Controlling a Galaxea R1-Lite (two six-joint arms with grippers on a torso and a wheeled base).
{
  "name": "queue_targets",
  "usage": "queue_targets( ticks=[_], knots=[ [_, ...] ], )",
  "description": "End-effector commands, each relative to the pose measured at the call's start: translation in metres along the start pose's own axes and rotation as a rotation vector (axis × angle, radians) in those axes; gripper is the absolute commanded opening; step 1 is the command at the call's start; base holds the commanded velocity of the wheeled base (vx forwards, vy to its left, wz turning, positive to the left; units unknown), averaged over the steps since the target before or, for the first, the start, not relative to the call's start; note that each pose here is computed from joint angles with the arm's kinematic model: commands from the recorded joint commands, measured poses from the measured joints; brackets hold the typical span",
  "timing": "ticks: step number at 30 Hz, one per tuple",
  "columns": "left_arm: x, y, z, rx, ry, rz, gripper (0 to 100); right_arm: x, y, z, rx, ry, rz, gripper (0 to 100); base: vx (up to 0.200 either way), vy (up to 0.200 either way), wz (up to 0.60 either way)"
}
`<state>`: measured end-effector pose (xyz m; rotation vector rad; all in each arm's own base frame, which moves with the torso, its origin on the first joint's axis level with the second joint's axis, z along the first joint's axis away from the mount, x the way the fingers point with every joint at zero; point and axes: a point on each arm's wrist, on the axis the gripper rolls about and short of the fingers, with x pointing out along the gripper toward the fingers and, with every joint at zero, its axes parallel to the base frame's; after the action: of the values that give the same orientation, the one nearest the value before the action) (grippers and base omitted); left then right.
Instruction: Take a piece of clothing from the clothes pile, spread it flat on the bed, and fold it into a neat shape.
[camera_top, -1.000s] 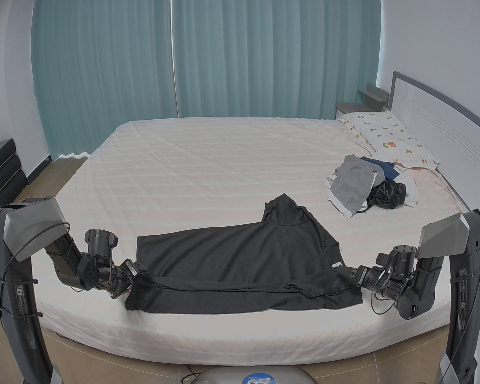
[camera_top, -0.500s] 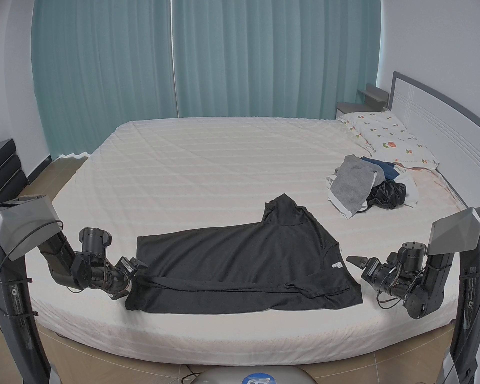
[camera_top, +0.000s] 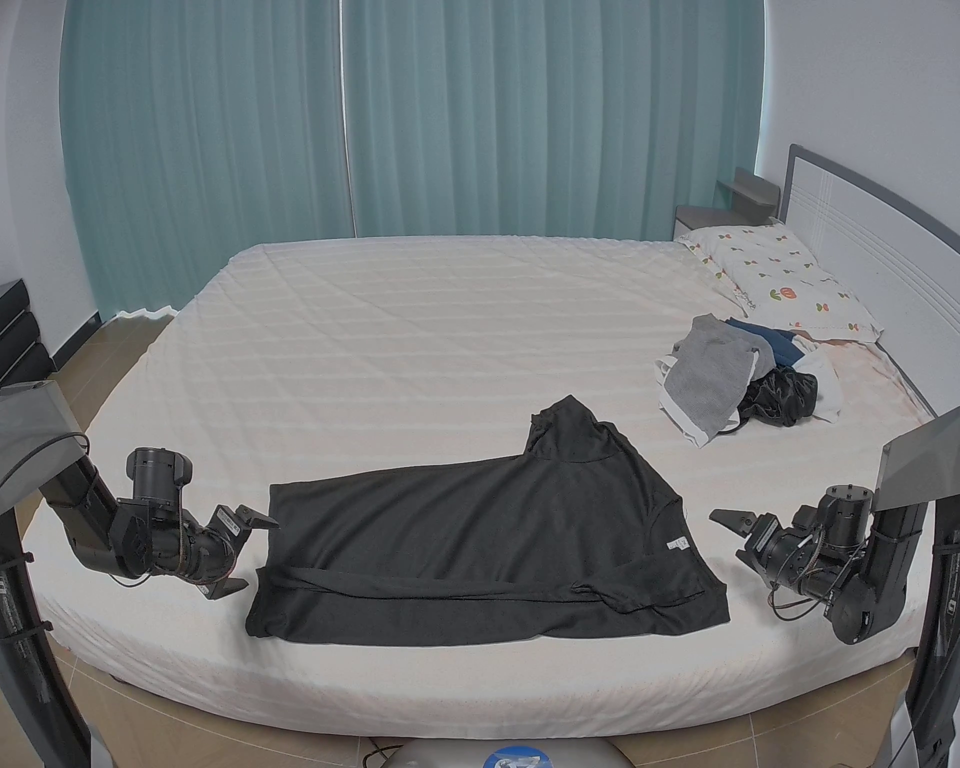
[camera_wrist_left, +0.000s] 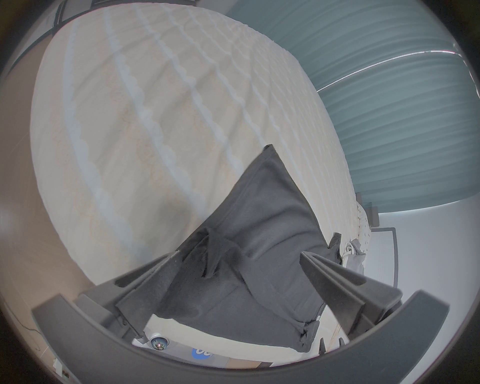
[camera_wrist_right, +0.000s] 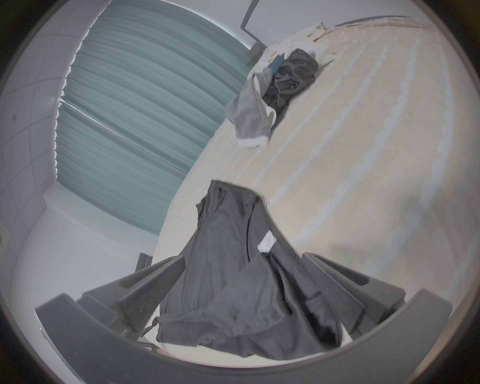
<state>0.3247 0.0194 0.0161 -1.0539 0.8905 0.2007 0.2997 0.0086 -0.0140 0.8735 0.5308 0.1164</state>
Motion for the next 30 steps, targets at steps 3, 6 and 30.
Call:
queue_targets(
  ticks=[3, 6, 30],
  knots=[
    [-0.004, -0.003, -0.001, 0.005, -0.003, -0.009, 100, -0.009, -0.006, 0.002, 0.016, -0.004, -0.012, 100, 0.0, 0.0, 0.0],
    [-0.003, -0.002, -0.001, 0.005, -0.008, -0.006, 100, -0.008, -0.006, 0.002, 0.015, -0.005, -0.009, 100, 0.0, 0.0, 0.0],
    [-0.004, -0.005, -0.005, 0.023, -0.017, -0.049, 100, 0.002, -0.01, -0.016, -0.032, 0.059, -0.03, 100, 0.0, 0.0, 0.0]
  ],
)
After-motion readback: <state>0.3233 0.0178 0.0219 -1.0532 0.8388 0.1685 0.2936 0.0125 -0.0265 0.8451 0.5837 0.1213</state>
